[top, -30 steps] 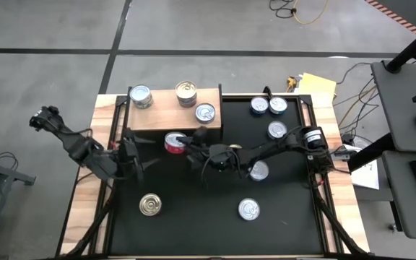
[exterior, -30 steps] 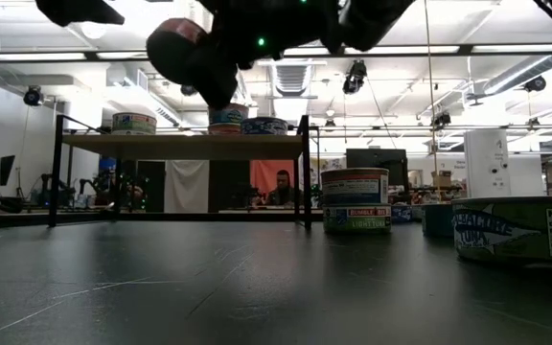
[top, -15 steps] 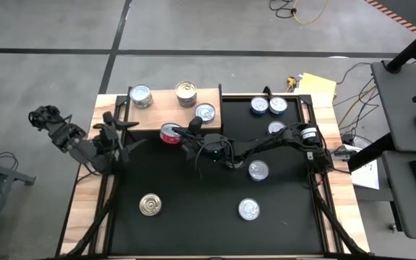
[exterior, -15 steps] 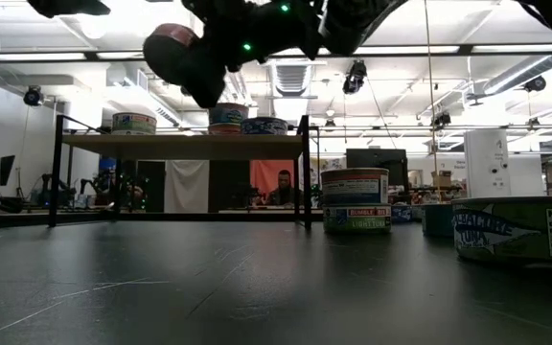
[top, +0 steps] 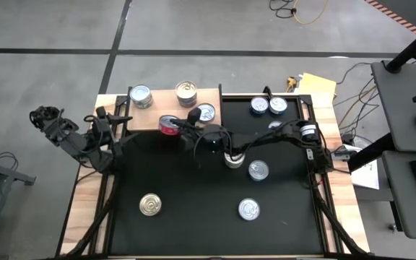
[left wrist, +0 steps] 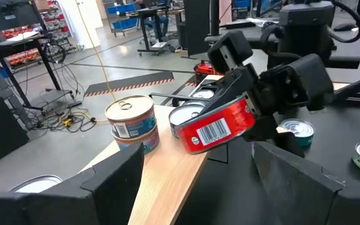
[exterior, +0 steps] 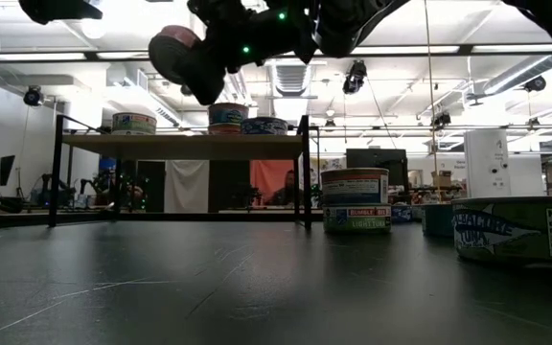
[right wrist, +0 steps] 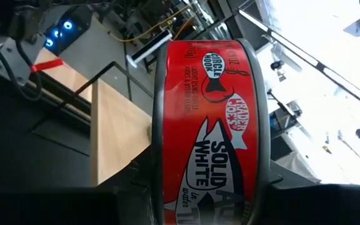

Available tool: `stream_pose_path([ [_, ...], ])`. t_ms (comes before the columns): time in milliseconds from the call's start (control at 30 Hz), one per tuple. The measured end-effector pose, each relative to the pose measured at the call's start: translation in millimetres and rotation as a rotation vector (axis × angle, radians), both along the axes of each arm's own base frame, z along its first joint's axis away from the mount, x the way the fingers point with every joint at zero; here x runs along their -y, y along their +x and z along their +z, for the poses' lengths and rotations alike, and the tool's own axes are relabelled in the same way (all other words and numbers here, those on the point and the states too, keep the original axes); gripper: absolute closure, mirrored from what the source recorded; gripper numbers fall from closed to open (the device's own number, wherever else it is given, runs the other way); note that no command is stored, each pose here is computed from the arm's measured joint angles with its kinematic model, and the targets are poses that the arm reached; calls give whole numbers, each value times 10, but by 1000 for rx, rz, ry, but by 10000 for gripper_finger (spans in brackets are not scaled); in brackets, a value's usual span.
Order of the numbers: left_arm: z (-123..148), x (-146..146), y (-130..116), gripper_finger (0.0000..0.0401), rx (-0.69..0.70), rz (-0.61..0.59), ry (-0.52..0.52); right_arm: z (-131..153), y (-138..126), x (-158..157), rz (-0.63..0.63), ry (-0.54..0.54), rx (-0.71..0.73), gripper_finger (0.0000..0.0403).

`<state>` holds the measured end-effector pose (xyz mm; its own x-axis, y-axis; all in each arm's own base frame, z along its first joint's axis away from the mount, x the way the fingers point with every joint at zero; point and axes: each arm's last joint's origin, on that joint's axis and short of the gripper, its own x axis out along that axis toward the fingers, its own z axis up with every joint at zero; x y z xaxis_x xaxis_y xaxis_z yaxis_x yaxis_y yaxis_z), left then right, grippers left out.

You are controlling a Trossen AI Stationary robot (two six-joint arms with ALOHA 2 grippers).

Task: Stack canned seafood by type on shelf
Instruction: Put the red tuna can on the shelf

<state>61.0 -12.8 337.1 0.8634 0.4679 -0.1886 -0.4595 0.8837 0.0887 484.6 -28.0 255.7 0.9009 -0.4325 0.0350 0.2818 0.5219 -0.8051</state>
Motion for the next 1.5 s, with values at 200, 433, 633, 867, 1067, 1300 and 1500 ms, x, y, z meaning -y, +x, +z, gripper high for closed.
stream_pose_path([
  [200,2,-8,-11,113,5,0,-3,-20,0,91,35,80,16,277],
  [433,-1,1,1,113,4,2,-7,-71,0,89,33,83,-38,279],
  [633,-3,7,10,113,15,7,-32,-117,-9,92,-22,36,-107,278],
  [867,8,-22,-12,113,67,98,-44,-136,-10,73,-29,-46,-175,280],
  [1067,15,-38,-23,113,59,142,15,-38,0,66,0,-104,-97,280],
  [1300,15,-39,-24,113,58,147,21,183,61,31,134,-94,-16,280],
  [1500,17,-43,-27,113,62,164,28,304,111,27,167,-59,-44,279],
])
